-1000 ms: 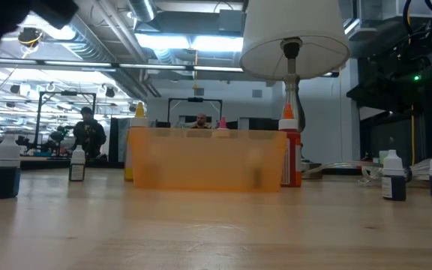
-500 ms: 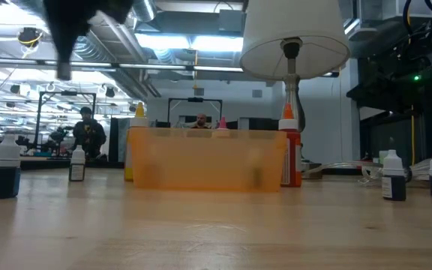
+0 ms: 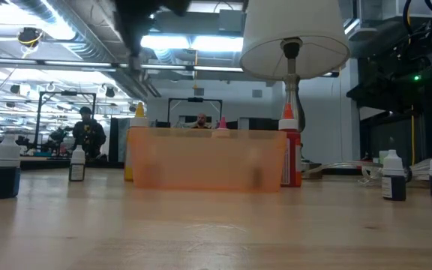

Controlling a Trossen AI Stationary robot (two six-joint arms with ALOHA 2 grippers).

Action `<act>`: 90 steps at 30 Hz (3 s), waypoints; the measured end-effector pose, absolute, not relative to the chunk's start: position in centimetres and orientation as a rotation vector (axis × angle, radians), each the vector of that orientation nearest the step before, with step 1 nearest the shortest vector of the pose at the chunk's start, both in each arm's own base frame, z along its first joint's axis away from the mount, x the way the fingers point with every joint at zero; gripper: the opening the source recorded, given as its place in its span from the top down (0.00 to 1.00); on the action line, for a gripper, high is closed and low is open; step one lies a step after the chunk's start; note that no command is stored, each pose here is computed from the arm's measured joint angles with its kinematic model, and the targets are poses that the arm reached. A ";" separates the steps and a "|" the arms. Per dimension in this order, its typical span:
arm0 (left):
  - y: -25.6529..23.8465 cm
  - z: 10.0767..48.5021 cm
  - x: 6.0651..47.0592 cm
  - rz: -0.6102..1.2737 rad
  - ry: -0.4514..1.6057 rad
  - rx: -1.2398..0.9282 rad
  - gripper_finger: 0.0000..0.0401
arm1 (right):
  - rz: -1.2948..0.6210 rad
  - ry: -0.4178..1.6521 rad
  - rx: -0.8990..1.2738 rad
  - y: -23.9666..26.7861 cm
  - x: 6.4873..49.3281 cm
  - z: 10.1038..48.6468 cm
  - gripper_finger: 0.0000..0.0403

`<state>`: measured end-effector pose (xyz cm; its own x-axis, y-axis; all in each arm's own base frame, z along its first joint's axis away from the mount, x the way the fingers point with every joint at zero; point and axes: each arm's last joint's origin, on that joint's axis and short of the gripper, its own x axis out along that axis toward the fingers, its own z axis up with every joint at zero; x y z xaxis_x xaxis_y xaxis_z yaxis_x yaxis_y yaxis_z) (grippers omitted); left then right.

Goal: Pick & Place food coloring
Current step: Put the left small black food coloring bottle into the orange bin, then put the small black food coloring bottle into the orange bin

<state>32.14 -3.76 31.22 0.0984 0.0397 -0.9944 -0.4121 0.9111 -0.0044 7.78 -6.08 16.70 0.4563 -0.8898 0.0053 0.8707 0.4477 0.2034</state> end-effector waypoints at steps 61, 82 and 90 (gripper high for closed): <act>-5.5 16.7 40.7 0.335 1.594 -0.174 0.73 | -1.093 -0.117 0.181 -6.1 7.8 16.7 0.20; -4.1 24.8 38.5 0.422 1.356 -0.257 0.48 | -1.093 -0.117 0.181 -6.1 7.8 16.7 0.20; -2.4 27.0 35.6 0.544 1.261 -0.410 0.47 | -1.093 -0.117 0.181 -6.1 7.8 16.7 0.20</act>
